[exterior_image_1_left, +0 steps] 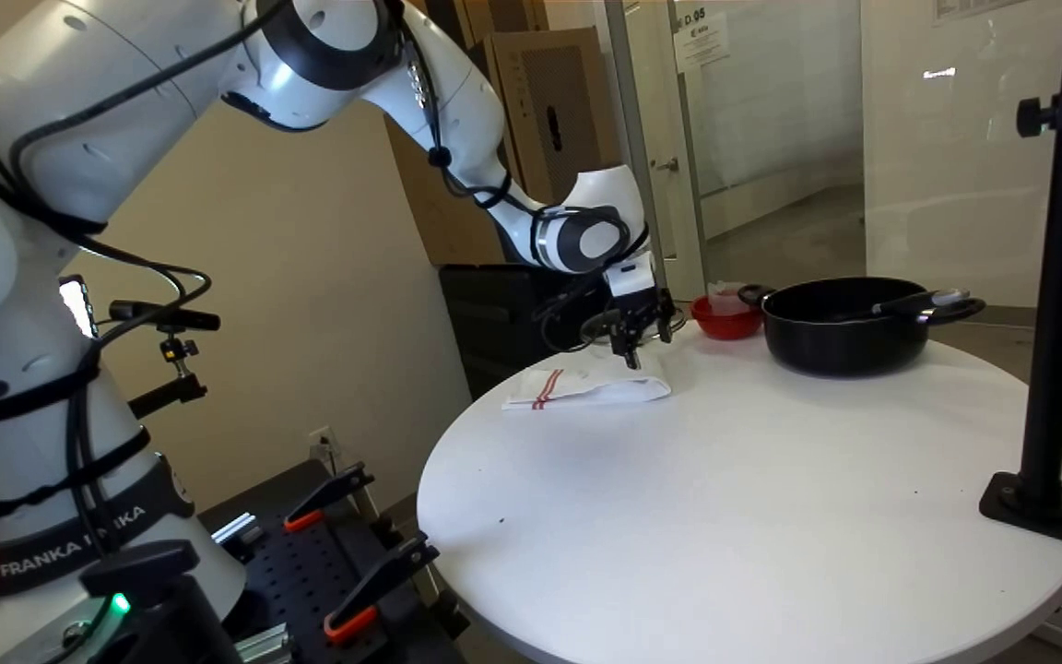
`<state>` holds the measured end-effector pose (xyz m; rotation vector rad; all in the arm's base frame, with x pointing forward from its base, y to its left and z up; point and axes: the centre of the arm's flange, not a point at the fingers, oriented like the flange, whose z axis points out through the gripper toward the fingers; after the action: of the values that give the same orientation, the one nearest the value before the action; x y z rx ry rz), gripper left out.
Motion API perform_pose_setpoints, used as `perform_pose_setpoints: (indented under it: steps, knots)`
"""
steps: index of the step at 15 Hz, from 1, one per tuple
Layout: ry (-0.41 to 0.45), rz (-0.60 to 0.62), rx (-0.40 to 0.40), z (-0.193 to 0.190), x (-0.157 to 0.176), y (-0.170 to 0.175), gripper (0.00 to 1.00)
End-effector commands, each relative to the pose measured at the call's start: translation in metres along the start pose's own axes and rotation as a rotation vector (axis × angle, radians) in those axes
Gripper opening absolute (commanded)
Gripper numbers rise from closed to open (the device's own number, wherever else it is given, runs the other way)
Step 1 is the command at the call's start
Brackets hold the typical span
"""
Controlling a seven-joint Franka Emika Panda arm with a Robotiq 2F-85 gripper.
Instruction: Fold the towel
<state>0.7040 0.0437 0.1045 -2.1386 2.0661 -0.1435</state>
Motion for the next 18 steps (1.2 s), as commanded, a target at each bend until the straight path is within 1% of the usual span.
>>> perform_pose_setpoints:
  steps: [1, 4, 7, 9, 10, 11, 12, 13, 14, 15, 16, 17, 18]
  knots:
    - [-0.001, -0.185, -0.076, 0.004, -0.003, 0.003, 1.00]
    - [0.018, -0.333, -0.117, 0.009, 0.001, 0.005, 0.99]
    - [0.040, -0.480, -0.165, 0.015, 0.015, 0.002, 1.00]
    - [0.032, -0.572, -0.213, 0.018, 0.027, 0.001, 1.00]
    - [0.023, -0.621, -0.229, 0.019, 0.034, 0.001, 0.77]
    - [0.019, -0.673, -0.237, 0.019, 0.039, 0.001, 0.96]
    - [0.018, -0.725, -0.226, 0.019, 0.043, 0.001, 0.96]
    - [0.021, -0.776, -0.209, 0.019, 0.046, -0.001, 1.00]
    - [0.055, -0.789, -0.166, 0.020, 0.047, -0.001, 0.99]
    - [0.109, -0.777, -0.129, 0.020, 0.047, -0.002, 1.00]
    - [0.144, -0.734, -0.076, 0.016, 0.047, -0.001, 1.00]
    - [0.176, -0.644, -0.058, 0.010, 0.050, 0.002, 1.00]
    - [0.186, -0.592, -0.039, 0.009, 0.054, 0.006, 1.00]
